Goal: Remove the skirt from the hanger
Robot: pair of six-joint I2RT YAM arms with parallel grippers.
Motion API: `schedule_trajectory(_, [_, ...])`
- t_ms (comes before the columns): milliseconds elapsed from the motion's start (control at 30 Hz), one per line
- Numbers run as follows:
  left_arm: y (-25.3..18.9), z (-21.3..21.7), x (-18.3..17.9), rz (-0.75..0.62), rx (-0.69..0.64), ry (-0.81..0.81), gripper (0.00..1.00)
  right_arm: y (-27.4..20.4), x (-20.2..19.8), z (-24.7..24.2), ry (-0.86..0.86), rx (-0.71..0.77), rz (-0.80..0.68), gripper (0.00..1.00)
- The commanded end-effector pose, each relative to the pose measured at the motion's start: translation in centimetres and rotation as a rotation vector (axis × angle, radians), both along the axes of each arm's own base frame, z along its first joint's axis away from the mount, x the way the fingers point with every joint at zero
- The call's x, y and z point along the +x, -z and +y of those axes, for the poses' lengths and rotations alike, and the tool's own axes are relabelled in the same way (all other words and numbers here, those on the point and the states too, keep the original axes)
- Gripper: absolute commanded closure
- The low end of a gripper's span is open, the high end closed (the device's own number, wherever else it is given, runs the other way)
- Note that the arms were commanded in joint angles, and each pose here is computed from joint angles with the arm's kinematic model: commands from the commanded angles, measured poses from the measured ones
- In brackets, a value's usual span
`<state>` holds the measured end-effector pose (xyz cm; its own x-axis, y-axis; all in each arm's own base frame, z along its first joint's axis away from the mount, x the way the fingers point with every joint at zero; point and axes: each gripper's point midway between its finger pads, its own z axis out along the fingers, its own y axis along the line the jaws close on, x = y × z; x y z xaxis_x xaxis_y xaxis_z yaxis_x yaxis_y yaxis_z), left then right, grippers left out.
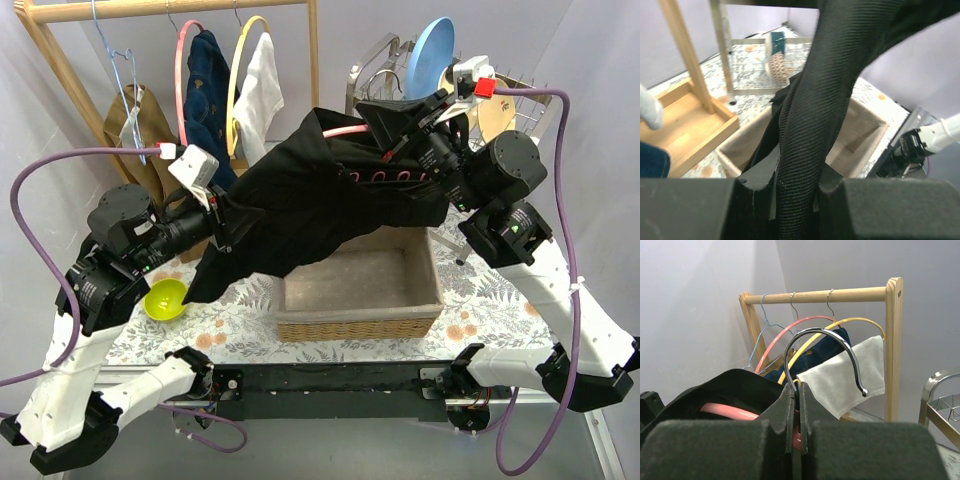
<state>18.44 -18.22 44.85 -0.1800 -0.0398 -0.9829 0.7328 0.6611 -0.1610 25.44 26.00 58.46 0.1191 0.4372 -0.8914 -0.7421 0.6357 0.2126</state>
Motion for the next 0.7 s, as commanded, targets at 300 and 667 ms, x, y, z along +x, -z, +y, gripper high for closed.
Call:
schedule_trajectory(300, [-2.4, 3.6, -1.6, 0.018, -0.05, -0.142, 0.69, -10.2, -4.3, -11.8, 0.262, 0.366, -0.228, 0.99])
schedule_trajectory(667, [-1.4, 3.9, 0.8, 0.112, -0.13, -0.273, 1.0, -10.2, -4.9, -13.5, 0.288, 0.451, -0.216, 0.99])
